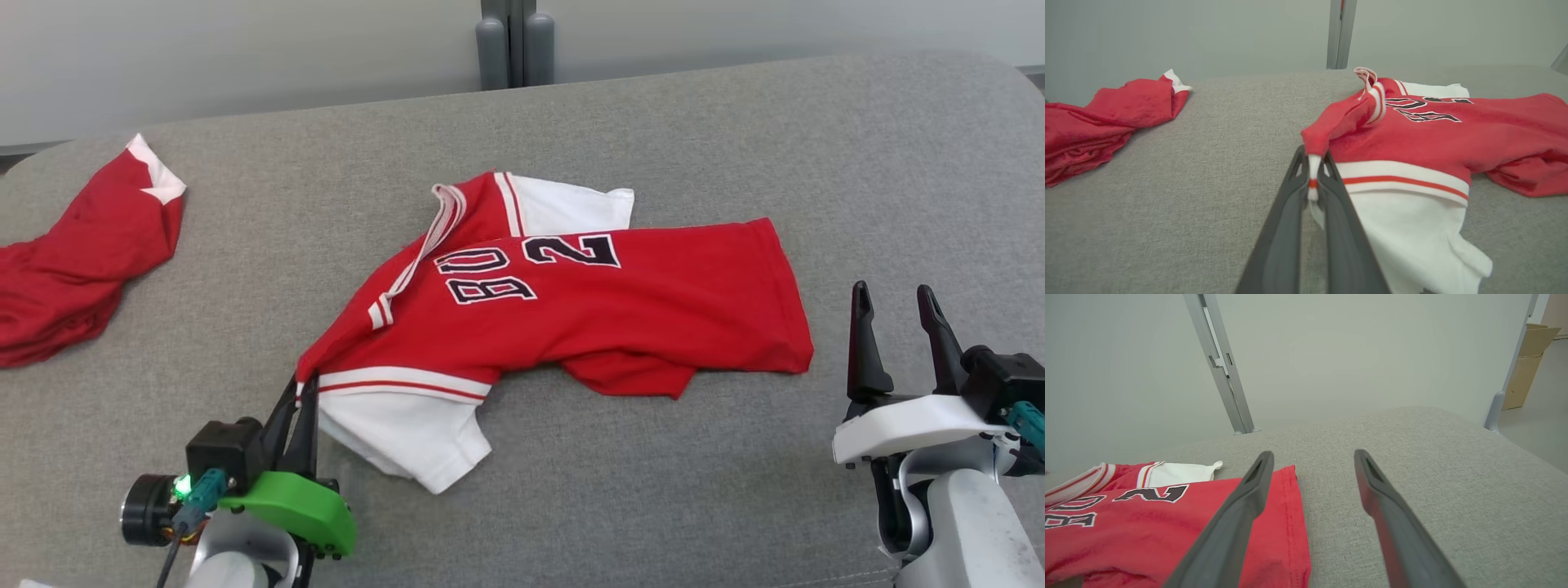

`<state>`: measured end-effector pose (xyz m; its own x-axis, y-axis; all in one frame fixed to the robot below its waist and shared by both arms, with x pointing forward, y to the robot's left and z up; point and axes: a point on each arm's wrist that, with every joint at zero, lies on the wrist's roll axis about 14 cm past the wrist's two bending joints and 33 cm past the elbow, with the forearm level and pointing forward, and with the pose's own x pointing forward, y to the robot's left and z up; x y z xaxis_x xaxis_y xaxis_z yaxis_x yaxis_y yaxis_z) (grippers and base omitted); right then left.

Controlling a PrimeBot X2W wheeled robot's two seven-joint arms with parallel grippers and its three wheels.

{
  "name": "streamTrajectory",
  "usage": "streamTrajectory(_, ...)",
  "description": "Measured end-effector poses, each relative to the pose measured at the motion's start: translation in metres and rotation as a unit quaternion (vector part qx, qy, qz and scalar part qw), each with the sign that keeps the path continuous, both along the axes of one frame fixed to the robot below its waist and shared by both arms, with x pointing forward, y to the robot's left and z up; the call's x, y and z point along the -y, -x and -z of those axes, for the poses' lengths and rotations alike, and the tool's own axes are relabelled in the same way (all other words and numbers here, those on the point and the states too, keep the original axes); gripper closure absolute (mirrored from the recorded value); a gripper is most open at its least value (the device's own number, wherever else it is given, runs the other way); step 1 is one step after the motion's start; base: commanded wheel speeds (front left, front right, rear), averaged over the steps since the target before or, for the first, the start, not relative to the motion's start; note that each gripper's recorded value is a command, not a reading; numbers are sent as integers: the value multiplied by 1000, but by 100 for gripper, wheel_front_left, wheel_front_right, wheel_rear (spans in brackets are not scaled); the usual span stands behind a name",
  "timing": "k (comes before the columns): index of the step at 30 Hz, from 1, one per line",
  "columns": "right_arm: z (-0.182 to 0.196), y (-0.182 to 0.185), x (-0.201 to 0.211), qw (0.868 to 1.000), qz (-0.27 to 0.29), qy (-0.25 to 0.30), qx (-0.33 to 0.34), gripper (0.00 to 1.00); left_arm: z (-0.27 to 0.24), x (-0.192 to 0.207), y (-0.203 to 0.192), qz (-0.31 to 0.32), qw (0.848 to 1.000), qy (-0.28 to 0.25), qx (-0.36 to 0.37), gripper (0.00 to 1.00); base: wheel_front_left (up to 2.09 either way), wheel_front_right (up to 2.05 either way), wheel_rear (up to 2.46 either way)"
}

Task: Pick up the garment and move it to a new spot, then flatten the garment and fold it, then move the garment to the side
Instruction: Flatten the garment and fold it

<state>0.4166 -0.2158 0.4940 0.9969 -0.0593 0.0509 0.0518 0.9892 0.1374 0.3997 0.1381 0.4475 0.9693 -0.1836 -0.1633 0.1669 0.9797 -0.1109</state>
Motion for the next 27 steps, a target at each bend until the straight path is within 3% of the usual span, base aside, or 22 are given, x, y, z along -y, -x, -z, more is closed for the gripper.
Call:
streamTrajectory(6, 1, -1, -6, 1000, -8, -2, -1, 0, -28, -3, 13, -5, 1000, -9, -1, 100, 0, 0, 0)
streamTrajectory(11, 5, -1, -5, 1000, -7, -2, -7, 0, -13, 8, 12, 3, 999, 12, -43, 100, 0, 0, 0)
streamTrajectory(27, 16, -5, 23, 999, 29, 10, -22, 0, 33, 5, -61, -25, 998, 29, -44, 100, 0, 0, 0)
